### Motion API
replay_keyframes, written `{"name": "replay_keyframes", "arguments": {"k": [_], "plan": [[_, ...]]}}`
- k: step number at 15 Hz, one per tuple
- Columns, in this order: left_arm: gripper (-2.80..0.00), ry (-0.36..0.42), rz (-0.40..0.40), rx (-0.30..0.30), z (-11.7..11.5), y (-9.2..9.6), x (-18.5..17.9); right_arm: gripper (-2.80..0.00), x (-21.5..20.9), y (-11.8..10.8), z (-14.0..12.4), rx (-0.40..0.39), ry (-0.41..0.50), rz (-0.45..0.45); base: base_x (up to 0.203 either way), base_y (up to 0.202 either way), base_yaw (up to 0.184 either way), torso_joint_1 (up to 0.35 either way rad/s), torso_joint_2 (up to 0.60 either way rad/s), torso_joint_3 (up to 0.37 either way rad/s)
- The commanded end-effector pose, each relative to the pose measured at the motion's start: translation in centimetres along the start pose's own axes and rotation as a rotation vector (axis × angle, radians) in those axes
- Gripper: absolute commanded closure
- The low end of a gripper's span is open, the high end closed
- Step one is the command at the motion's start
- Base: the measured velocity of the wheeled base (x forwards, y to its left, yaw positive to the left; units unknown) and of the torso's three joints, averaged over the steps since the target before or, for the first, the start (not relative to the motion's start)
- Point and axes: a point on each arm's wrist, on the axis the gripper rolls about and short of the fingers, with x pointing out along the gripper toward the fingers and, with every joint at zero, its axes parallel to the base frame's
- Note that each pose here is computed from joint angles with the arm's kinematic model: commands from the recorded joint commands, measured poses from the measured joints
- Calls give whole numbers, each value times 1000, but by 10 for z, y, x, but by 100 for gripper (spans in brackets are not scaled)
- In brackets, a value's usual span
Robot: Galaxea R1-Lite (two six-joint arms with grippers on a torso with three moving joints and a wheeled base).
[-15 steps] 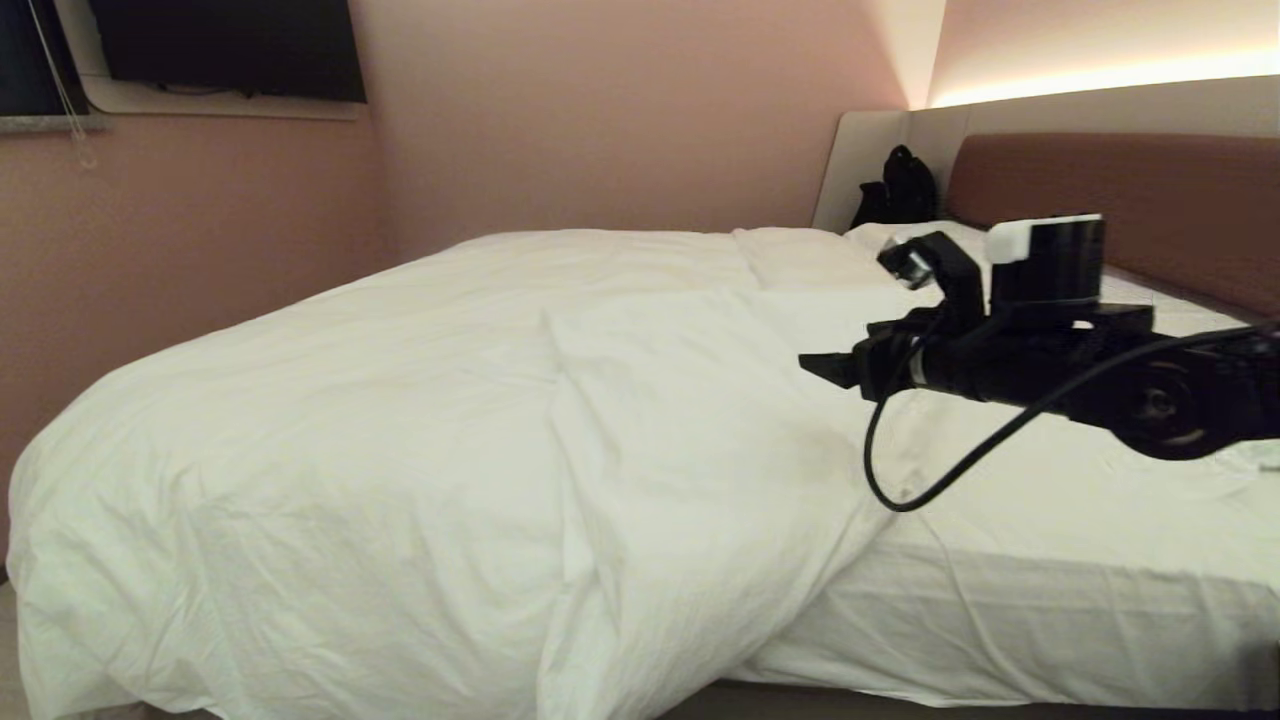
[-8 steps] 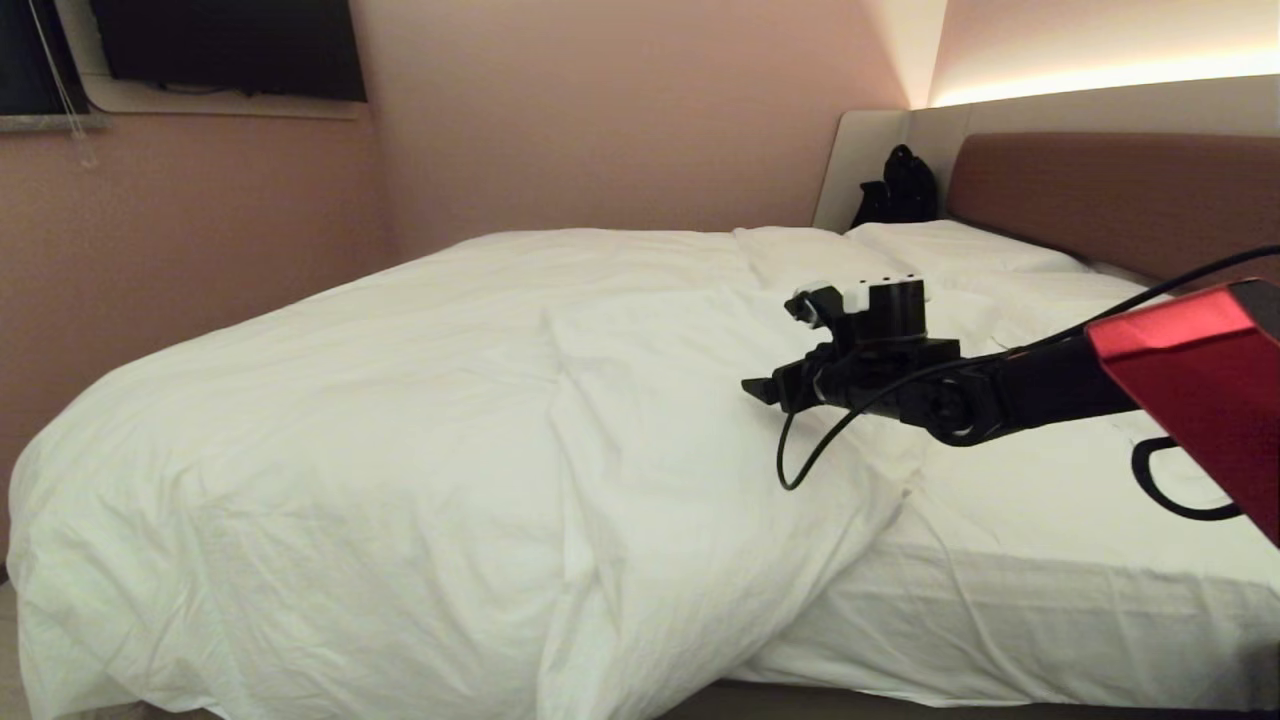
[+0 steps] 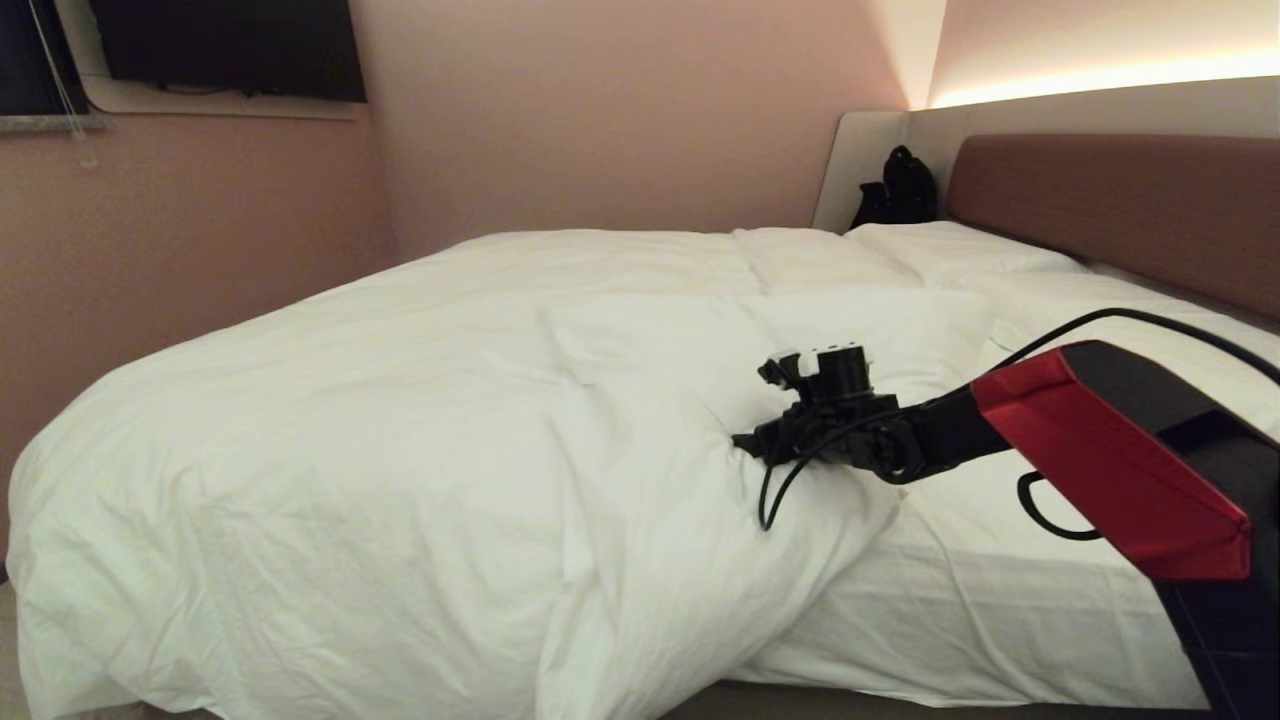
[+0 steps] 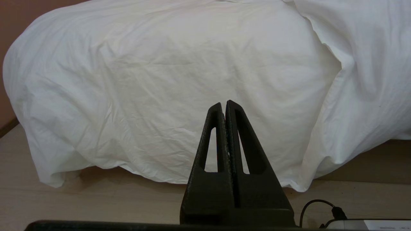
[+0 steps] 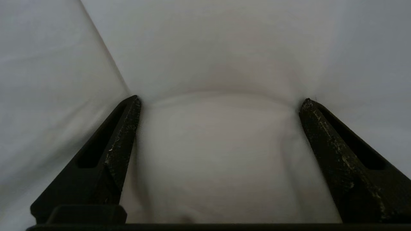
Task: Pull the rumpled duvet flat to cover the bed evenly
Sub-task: Flatten the corners of the folded blanket
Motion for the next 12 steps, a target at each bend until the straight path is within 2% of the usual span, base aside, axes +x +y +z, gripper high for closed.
{"name": "replay_keyframes", "arguments": {"k": [1, 5, 8, 9, 12], "plan": [[0, -1, 0, 0, 0, 0, 0, -280, 31, 5, -36, -5, 93, 4, 0, 0, 0, 0, 0, 0], [0, 1, 0, 0, 0, 0, 0, -280, 44, 3, -44, -3, 139, -13, 0, 0, 0, 0, 0, 0], [0, -1, 0, 0, 0, 0, 0, -280, 44, 2, -45, -5, 140, -14, 0, 0, 0, 0, 0, 0], [0, -1, 0, 0, 0, 0, 0, 0, 44, 3, -45, -5, 142, -13, 0, 0, 0, 0, 0, 0], [0, -1, 0, 0, 0, 0, 0, 0, 44, 2, -44, -3, 139, -17, 0, 0, 0, 0, 0, 0]]}}
